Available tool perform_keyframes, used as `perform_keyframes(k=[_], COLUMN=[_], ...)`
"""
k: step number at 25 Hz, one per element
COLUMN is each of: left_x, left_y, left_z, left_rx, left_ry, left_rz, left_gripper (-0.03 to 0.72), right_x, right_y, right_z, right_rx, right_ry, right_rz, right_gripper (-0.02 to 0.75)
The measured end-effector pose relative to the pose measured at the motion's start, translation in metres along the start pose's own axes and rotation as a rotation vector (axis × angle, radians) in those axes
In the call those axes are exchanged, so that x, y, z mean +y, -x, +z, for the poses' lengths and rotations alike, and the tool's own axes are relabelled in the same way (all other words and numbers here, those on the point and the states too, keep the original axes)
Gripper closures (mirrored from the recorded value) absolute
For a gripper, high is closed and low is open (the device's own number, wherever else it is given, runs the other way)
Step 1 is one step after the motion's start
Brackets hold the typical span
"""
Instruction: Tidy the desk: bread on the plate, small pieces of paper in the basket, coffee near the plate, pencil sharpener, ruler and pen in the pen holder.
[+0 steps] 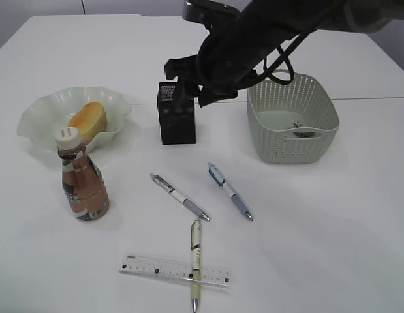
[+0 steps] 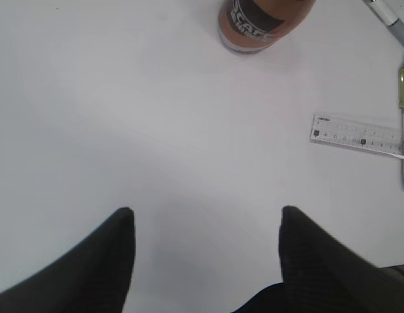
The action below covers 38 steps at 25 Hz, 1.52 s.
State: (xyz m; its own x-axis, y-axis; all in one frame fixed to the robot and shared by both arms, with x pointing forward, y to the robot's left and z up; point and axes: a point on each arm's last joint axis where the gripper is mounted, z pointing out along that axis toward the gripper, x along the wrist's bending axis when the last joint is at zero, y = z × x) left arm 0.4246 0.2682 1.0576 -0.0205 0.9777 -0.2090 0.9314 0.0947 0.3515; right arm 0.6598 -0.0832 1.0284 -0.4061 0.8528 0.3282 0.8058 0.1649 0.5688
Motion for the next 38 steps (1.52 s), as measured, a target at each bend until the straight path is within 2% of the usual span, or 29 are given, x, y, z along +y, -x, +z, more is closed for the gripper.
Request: perform_keyframes(k=[3, 6, 15, 19, 28, 33, 38], left_x=[0.000, 0.000, 0.001, 0.002, 0.002, 0.002, 0.002], left_y=[0.000, 0.000, 0.000, 0.000, 0.000, 0.000, 0.000], left_z=[0.000, 0.000, 0.000, 0.000, 0.000, 0.000, 0.000], left_rx=[0.000, 0.000, -0.001, -0.002, -0.004, -0.004, -0.004], left_ry=[0.000, 0.002, 0.008, 0.019, 0.019, 0.019, 0.019], left_rz=[0.000, 0.000, 0.000, 0.000, -0.001, -0.001, -0.001], left_gripper=[0.182, 0.182, 0.182, 0.182, 0.182, 0.182, 0.182], right_x=[-0.013, -0.022, -0.048, -0.057, -0.079, -0.096, -0.104], right_y=[-0.008, -0.022, -0.056, -0.075, -0.121, -0.123, -0.120], right_z=[-0.008, -0.017, -0.029, -0.026, -0.021, -0.013, -0.002], right_rx=[-0.048, -0.058, -0.110, -0.157, -0.108, -0.083, -0.007], right_ry=[-0.137, -0.234, -0.444, -0.468, -0.495, -0.562, -0.613], right_rz=[-0.061, -0.106, -0.248, -0.356, -0.521, -0.631, -0.811], right_gripper=[0.350, 0.350, 0.349, 0.349, 0.350, 0.350, 0.350])
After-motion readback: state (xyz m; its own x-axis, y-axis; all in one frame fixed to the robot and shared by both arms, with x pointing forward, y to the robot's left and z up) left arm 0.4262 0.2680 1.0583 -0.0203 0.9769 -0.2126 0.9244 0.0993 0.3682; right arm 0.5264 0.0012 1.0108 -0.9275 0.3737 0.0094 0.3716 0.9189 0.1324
